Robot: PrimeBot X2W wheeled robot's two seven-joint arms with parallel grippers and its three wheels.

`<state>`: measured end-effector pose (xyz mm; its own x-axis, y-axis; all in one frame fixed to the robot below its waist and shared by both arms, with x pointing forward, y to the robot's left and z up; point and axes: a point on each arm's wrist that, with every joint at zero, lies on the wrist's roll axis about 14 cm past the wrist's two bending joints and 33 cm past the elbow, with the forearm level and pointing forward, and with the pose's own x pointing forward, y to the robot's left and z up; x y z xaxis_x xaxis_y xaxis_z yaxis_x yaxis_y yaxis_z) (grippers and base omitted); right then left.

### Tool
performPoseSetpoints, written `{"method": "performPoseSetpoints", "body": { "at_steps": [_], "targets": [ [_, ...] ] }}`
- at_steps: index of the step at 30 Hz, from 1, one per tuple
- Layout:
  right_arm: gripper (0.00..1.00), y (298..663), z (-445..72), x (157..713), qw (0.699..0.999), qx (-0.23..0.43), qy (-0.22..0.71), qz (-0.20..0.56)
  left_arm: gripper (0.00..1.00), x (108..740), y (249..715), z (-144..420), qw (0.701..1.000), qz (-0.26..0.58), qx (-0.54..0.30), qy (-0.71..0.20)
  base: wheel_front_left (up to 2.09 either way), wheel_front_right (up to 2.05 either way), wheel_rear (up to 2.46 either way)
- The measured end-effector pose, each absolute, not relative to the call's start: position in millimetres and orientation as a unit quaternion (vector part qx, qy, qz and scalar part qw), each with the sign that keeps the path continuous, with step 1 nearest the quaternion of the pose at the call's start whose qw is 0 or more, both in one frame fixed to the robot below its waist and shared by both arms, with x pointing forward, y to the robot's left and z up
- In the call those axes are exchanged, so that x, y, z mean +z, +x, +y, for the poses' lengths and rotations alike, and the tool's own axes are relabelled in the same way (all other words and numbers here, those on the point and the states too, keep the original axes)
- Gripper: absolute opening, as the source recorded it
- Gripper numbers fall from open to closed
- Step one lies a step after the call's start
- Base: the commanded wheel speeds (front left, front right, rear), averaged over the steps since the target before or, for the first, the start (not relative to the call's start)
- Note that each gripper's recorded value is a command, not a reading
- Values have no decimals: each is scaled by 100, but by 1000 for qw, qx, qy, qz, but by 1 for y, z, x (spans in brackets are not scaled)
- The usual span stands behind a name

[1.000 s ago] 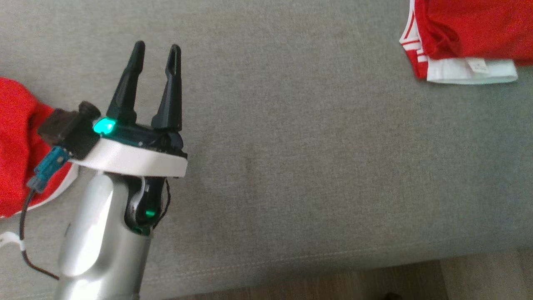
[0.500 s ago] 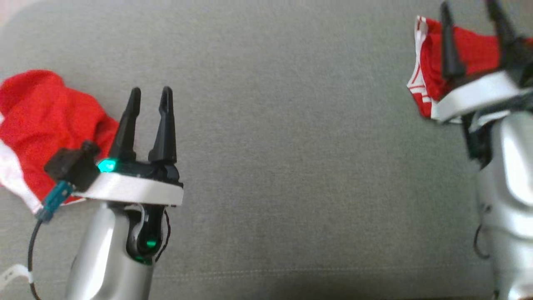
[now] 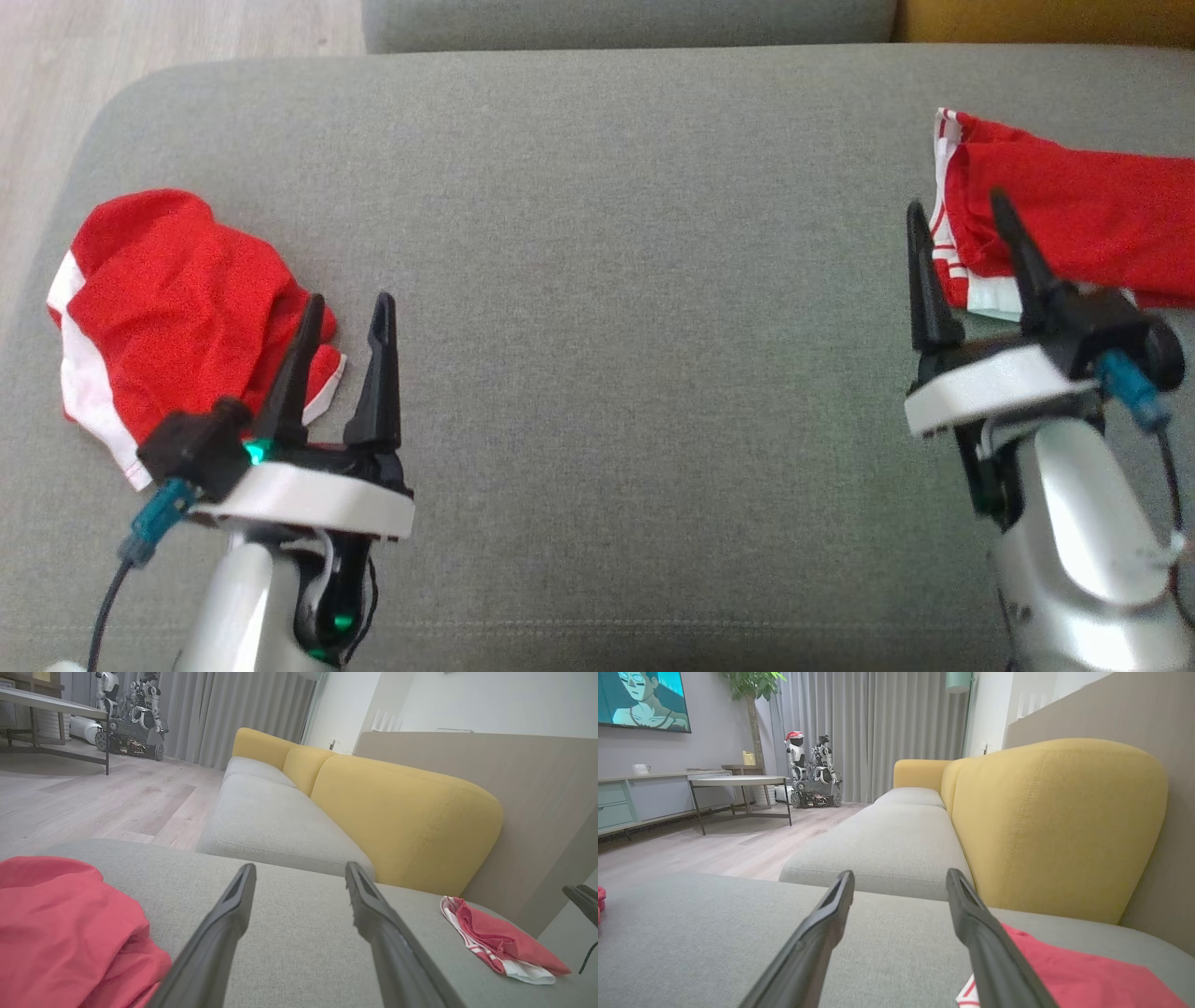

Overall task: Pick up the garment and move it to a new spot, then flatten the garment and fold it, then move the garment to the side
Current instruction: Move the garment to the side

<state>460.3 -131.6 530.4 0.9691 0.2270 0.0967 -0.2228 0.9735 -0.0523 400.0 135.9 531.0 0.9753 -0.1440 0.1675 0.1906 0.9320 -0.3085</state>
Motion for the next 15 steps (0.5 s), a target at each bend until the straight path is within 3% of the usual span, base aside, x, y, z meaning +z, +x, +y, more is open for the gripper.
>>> {"method": "performPoseSetpoints", "body": {
  "at_steps": [15],
  "targets": [
    [100, 440, -141, 518, 994, 92, -18, -49, 100, 521, 393, 134, 982, -57, -86, -159, 0, 0, 0]
  ]
}}
